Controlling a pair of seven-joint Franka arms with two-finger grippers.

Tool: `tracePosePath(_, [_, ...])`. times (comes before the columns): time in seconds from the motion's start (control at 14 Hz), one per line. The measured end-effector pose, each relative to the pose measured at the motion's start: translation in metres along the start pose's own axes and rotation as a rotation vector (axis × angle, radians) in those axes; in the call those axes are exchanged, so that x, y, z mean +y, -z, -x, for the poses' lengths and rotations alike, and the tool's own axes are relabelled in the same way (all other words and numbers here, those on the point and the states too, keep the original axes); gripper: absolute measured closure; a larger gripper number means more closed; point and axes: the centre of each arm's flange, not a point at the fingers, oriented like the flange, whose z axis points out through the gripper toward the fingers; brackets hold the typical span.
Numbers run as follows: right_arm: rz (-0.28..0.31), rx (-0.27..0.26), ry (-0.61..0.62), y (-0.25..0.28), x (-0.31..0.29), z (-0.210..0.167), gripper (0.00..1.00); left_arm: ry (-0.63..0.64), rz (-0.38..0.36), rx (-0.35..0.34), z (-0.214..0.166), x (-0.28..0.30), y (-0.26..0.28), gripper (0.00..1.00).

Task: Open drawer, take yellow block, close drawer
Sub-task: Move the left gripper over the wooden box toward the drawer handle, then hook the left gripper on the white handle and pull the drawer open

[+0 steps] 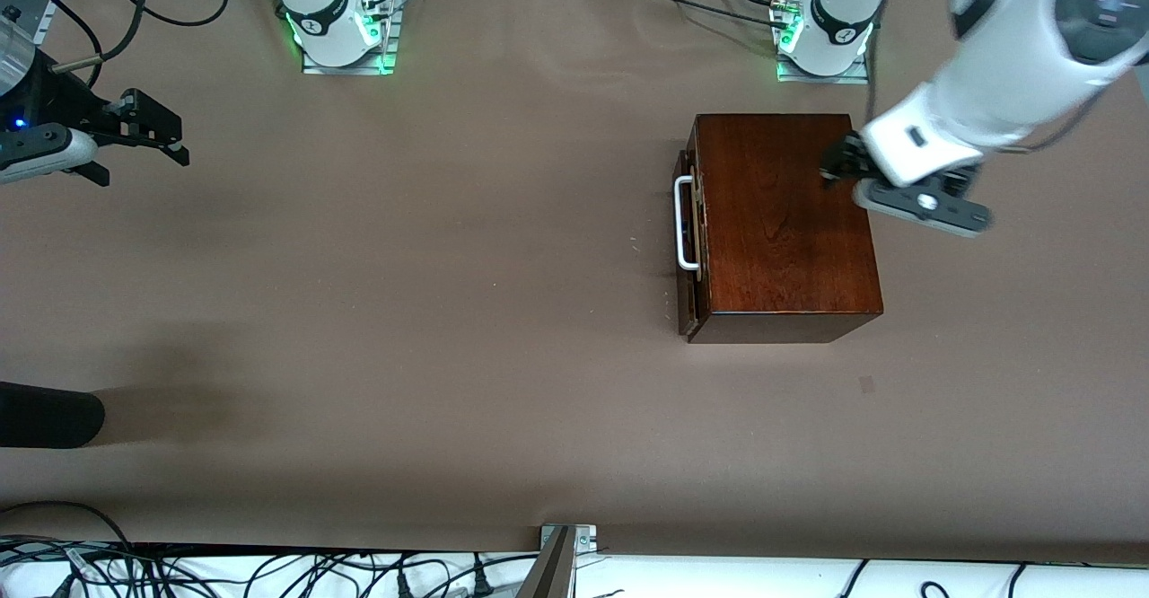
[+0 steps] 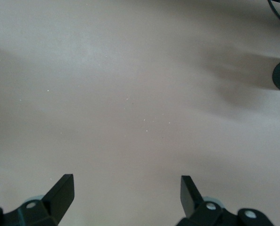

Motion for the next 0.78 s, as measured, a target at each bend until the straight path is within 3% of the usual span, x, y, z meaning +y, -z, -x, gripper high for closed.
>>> tracePosePath(0.78, [0.002, 0.013, 0.003, 0.007, -0.002, 0.003, 0.00, 0.159, -0.019, -0.040, -0.027, 0.147, -0.078, 0.00])
